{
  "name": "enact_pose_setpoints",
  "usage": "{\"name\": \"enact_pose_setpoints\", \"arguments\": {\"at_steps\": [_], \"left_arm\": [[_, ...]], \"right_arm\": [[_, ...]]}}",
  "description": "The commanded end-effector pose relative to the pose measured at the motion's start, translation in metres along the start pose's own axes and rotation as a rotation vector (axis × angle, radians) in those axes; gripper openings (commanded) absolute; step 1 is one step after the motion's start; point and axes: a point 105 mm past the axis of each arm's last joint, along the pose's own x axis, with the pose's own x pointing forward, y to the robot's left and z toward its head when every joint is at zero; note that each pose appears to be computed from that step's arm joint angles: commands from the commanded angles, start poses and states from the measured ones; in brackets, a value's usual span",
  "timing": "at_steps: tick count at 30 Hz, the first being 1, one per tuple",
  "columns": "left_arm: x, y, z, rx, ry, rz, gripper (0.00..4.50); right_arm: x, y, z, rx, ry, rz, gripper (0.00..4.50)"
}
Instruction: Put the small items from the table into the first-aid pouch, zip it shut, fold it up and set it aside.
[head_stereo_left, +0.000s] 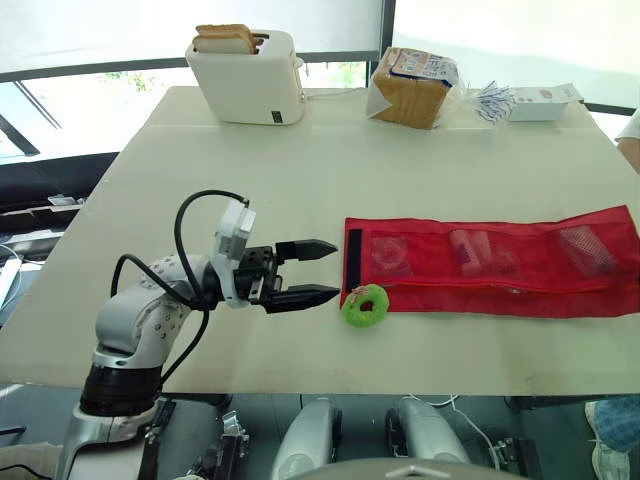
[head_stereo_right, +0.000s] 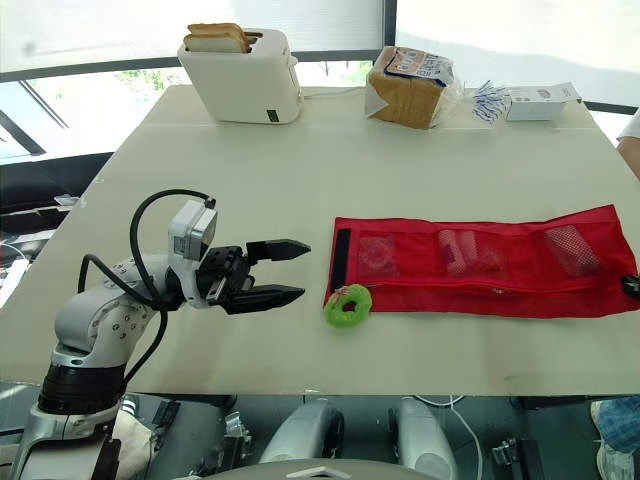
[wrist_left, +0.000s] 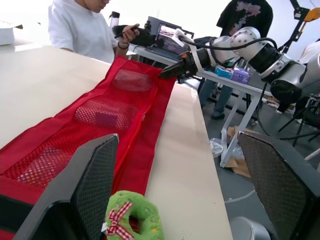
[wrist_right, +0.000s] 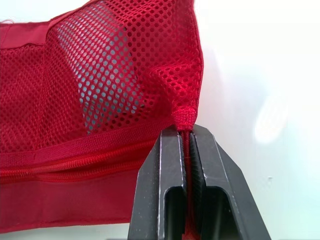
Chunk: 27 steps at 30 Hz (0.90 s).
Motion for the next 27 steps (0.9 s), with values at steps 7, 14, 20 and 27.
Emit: {"name": "enact_pose_setpoints", "arguments": {"at_steps": [7, 14, 20, 27], "left_arm": [[0.001, 0.051, -0.028, -0.213, 0.203, 0.332, 4.07], [0.017, 0.081, -0.042, -0.485, 0.286, 0.416, 4.07], [0.03, 0.091, -0.063, -0.597, 0.384, 0.462, 4.07], [0.057, 0.078, -0.058, -0.788, 0.288, 0.34, 4.07]], "right_arm": [[-0.086, 0.033, 0.044, -0.295, -0.374, 0.248, 3.8], [-0.127, 0.134, 0.041, -0.543, -0.427, 0.647, 4.04], [-0.141, 0.182, 0.05, -0.698, -0.501, 0.823, 4.04], [-0.136, 0.198, 0.046, -0.697, -0.523, 0.847, 4.04]]}}
